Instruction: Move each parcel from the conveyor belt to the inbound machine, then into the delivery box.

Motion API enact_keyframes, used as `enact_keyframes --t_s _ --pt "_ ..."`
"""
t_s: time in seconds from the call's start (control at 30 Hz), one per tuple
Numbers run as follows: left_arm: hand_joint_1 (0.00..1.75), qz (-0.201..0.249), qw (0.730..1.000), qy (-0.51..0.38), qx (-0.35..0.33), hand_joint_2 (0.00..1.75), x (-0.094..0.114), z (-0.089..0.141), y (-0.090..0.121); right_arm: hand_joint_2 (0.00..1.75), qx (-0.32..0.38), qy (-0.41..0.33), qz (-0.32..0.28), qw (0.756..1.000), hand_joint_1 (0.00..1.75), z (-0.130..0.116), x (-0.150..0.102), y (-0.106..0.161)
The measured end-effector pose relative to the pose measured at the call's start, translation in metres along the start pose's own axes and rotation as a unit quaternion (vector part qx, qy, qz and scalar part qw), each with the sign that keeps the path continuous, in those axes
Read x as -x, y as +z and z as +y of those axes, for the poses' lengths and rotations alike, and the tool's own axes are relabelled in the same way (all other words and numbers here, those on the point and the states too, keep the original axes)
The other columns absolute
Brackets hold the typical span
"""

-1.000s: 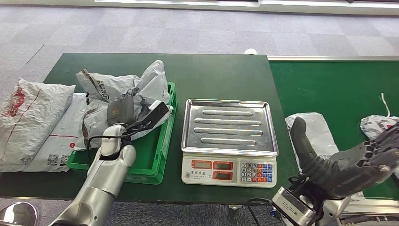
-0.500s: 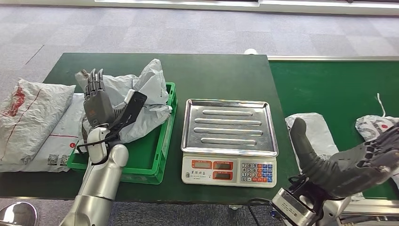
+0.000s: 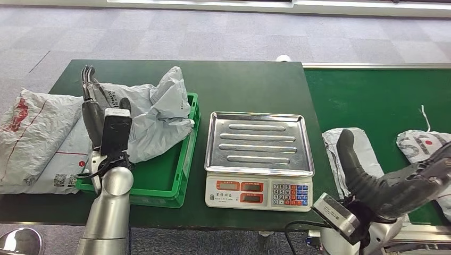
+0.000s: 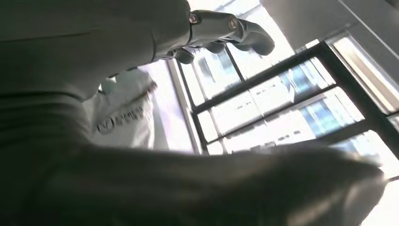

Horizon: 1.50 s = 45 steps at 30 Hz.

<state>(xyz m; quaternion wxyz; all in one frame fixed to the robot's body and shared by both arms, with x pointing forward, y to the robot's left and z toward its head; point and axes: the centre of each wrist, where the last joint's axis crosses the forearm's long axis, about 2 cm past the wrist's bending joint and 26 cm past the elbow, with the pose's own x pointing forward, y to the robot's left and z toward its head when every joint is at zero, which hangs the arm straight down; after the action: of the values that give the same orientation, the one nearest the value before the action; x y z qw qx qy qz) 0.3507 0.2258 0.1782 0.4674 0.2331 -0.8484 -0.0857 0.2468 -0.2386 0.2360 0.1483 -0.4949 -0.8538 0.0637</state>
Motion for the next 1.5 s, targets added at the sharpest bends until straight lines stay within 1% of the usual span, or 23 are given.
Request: enact_keyframes --t_s 0.07,0.17,0.27,0.37,0.43,0.5,0.63,0.77,1.0,1.13,1.23,1.37,1.5 --pt "0.00 -0.053 0.995 0.082 0.017 1.75 -0.008 0.001 0.005 1.75 -0.028 0.037 0.017 0.999 0.00 0.002 0.006 0.006" --pt "0.00 -0.134 0.973 0.177 0.067 1.75 -0.027 0.002 0.015 1.75 -0.087 0.126 0.056 0.987 0.00 0.009 0.027 0.018" --pt "0.00 -0.194 0.943 0.240 0.122 1.75 -0.045 0.002 0.027 1.75 -0.127 0.217 0.128 0.959 0.00 0.015 0.055 0.030" --pt "0.00 -0.229 0.919 0.280 0.156 1.75 -0.057 0.001 0.038 1.75 -0.151 0.279 0.203 0.926 0.00 0.016 0.083 0.046" --pt "0.00 -0.238 0.912 0.290 0.166 1.75 -0.061 0.000 0.044 1.75 -0.164 0.301 0.234 0.910 0.00 0.012 0.099 0.058" --pt "0.00 -0.243 0.909 0.293 0.169 1.75 -0.065 0.001 0.048 1.75 -0.177 0.314 0.245 0.900 0.00 0.008 0.111 0.066" --pt "0.00 -0.249 0.906 0.295 0.173 1.75 -0.069 0.002 0.051 1.75 -0.192 0.329 0.254 0.889 0.00 0.004 0.123 0.076" --pt "0.00 -0.249 0.904 0.298 0.179 1.75 -0.070 0.003 0.056 1.75 -0.209 0.341 0.294 0.868 0.00 0.001 0.134 0.087" --pt "0.00 -0.256 0.904 0.287 0.188 1.75 -0.075 0.005 0.063 1.75 -0.262 0.337 0.392 0.815 0.00 -0.013 0.169 0.119" --pt "0.00 -0.260 0.901 0.288 0.192 1.75 -0.078 0.005 0.064 1.75 -0.280 0.335 0.419 0.796 0.00 -0.018 0.180 0.131" --pt "0.00 -0.263 0.900 0.287 0.195 1.75 -0.079 0.005 0.065 1.75 -0.304 0.297 0.452 0.785 0.00 -0.017 0.185 0.136" --pt "0.00 -0.268 0.899 0.285 0.198 1.75 -0.082 0.006 0.064 1.75 -0.357 0.218 0.512 0.750 0.00 -0.017 0.195 0.150" --pt "0.00 -0.273 0.897 0.282 0.204 1.75 -0.084 0.005 0.064 1.75 -0.373 0.202 0.537 0.729 0.00 -0.021 0.203 0.162"
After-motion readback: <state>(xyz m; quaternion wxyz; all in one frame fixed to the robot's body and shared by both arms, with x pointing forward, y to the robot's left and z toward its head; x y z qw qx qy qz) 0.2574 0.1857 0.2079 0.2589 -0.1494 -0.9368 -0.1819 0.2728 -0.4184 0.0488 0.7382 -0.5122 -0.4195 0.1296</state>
